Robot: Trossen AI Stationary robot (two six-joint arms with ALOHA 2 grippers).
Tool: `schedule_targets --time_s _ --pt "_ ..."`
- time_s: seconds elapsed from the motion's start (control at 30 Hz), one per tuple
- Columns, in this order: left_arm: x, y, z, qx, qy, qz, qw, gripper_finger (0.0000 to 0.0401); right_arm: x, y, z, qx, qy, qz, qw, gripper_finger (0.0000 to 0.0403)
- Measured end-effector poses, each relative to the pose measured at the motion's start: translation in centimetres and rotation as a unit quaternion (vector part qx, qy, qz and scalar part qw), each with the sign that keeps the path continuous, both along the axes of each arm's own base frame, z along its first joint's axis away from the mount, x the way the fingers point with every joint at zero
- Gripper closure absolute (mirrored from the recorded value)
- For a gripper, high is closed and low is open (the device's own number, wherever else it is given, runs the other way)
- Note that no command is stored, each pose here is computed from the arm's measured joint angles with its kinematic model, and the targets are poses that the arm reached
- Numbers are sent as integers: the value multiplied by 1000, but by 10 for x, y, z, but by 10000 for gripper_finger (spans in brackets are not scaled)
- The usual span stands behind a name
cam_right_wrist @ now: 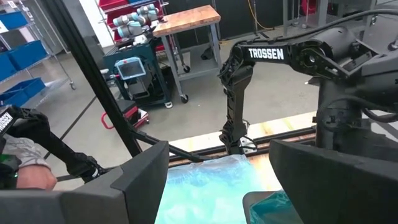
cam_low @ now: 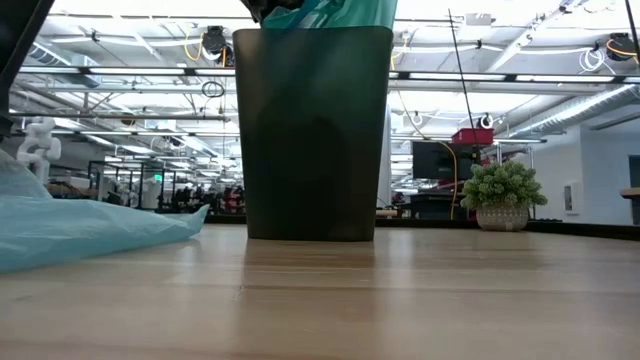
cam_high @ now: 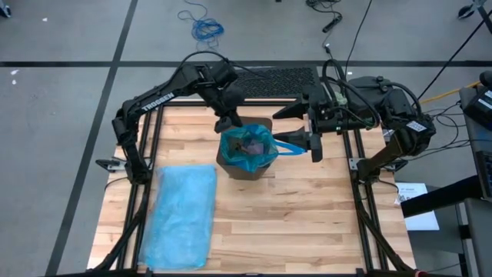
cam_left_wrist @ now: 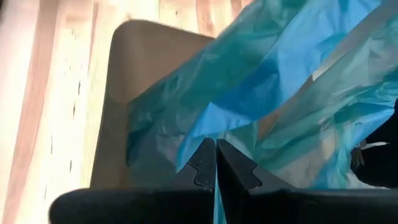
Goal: Place trash/remove bag and relplace
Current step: Remove the trash bag from the trash bin
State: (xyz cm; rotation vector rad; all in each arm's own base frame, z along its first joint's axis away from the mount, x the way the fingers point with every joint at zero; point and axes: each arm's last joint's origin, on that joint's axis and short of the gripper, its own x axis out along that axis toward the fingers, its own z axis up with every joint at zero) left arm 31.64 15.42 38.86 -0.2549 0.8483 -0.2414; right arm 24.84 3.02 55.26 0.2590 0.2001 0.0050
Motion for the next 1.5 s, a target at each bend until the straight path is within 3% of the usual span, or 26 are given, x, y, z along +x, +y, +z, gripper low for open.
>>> schedule_targets --time_s 0.2,0.5,0.63,0.8,1.0,1.17,1.5 --pt "3 7 -4 10 11 26 1000 378 0 0 0 -4 0 1 1000 133" --pt "3 6 -4 11 10 25 1000 272 0 0 0 -4 0 1 1000 133" --pt "8 5 -9 8 19 20 1000 256 0 0 0 -4 0 1 1000 133" --pt "16 4 -18 2 31 13 999 279 0 0 0 -4 0 1 1000 133" --pt "16 2 -18 -10 36 19 999 388 0 0 0 0 0 0 1000 133" --pt "2 -4 -6 -31 49 45 997 398 0 0 0 -1 0 0 1000 133" --pt "-32 -21 51 -50 -14 111 992 400 0 -4 -2 -2 8 -10 1000 133"
